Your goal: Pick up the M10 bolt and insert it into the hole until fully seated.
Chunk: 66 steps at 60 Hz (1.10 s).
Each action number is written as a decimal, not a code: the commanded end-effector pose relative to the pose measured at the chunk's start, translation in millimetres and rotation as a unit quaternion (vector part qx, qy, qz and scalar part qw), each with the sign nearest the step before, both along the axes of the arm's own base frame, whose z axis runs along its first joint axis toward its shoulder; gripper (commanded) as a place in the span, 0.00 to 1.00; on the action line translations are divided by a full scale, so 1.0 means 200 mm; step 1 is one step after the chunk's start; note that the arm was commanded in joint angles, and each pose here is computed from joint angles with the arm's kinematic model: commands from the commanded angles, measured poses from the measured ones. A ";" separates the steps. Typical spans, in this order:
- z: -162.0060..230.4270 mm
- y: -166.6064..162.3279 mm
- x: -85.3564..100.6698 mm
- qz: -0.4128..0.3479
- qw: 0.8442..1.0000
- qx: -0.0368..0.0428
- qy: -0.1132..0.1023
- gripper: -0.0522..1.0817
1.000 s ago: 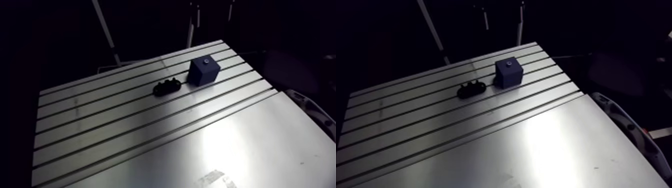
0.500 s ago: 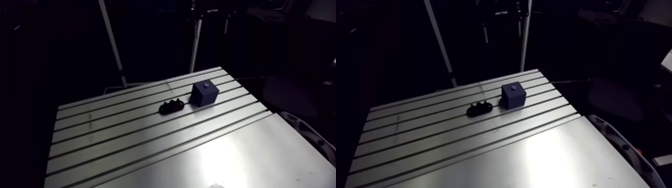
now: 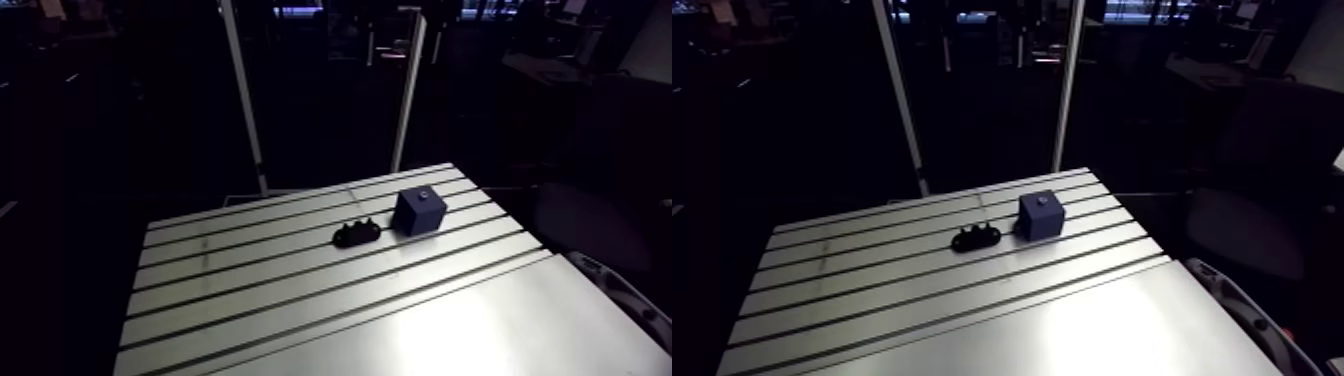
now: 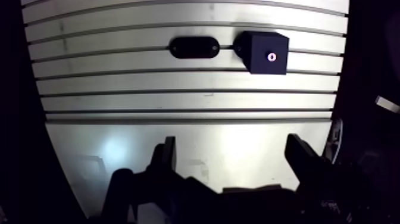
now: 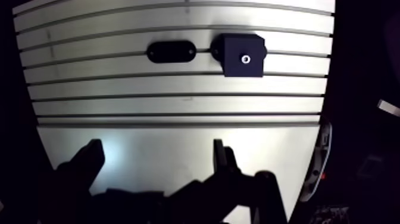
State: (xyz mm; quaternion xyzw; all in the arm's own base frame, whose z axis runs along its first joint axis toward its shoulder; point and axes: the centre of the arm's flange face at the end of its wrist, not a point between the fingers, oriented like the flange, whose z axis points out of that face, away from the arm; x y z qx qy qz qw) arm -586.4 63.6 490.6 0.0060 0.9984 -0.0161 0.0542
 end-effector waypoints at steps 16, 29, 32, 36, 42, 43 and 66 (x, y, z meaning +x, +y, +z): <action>0.17 -0.32 0.06 -0.020 1.000 0.006 -0.005 0.06; 0.13 -0.46 0.05 0.001 1.000 0.004 0.004 0.06; 0.13 -0.48 0.05 0.004 1.000 0.002 0.009 0.06; 0.12 -0.52 0.04 0.010 1.000 0.003 0.019 0.05; 0.10 -0.53 0.03 0.012 0.999 0.005 0.036 0.05; 0.09 -0.53 0.03 0.012 0.999 0.005 0.037 0.05; 0.04 -0.51 0.04 0.013 1.000 0.018 0.014 0.05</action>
